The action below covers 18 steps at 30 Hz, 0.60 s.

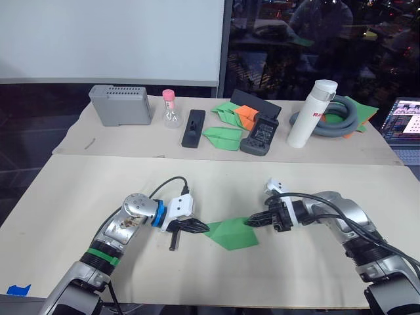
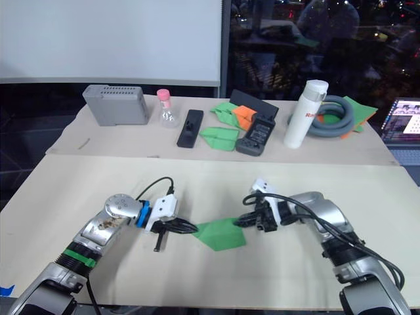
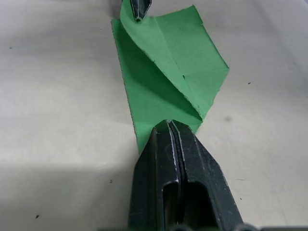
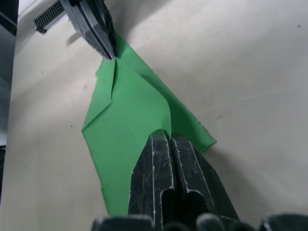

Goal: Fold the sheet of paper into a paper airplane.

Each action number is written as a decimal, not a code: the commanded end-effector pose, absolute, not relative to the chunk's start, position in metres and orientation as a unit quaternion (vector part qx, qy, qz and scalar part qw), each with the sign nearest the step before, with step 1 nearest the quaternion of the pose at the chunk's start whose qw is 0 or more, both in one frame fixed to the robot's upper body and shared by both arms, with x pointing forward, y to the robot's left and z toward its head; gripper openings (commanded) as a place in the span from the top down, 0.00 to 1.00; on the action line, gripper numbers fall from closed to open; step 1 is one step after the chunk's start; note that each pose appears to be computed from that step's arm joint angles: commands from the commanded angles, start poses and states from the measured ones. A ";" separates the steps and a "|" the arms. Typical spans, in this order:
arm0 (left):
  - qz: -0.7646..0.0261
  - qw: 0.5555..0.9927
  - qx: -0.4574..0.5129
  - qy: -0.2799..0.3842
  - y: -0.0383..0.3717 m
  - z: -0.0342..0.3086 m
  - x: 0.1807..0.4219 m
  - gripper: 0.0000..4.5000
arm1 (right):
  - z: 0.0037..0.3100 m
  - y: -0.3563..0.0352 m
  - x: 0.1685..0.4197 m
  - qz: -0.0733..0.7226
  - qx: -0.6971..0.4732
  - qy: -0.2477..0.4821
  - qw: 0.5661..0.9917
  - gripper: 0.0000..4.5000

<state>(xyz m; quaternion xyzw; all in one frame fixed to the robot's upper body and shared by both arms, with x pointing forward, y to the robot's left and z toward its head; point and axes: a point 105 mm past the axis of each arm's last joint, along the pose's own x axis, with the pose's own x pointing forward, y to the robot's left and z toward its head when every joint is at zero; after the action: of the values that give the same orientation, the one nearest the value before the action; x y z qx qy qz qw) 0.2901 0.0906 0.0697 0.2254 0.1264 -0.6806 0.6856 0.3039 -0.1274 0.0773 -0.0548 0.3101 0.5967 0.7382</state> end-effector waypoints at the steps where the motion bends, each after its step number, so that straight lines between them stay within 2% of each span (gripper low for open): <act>1: -0.661 0.692 0.238 0.167 0.101 0.049 0.289 1.00 | 0.082 -0.121 0.308 0.617 -0.072 0.300 0.724 0.99; 7: -0.643 0.719 0.221 0.142 0.101 0.061 0.294 1.00 | 0.072 -0.125 0.308 0.621 -0.082 0.326 0.708 0.99; 13: -0.611 0.777 0.132 0.072 0.103 0.107 0.304 1.00 | 0.066 -0.128 0.310 0.615 -0.083 0.333 0.710 0.99; 18: -0.649 0.751 0.110 0.057 0.079 0.121 0.287 1.00 | 0.063 -0.127 0.308 0.611 -0.068 0.340 0.712 0.99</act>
<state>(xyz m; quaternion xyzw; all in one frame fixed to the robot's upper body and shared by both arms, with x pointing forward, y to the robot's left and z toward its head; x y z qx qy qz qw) 0.2950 0.0925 0.1115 0.1127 0.0756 -0.6259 0.7680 0.3110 -0.1234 0.0765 -0.0720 0.3158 0.6248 0.7104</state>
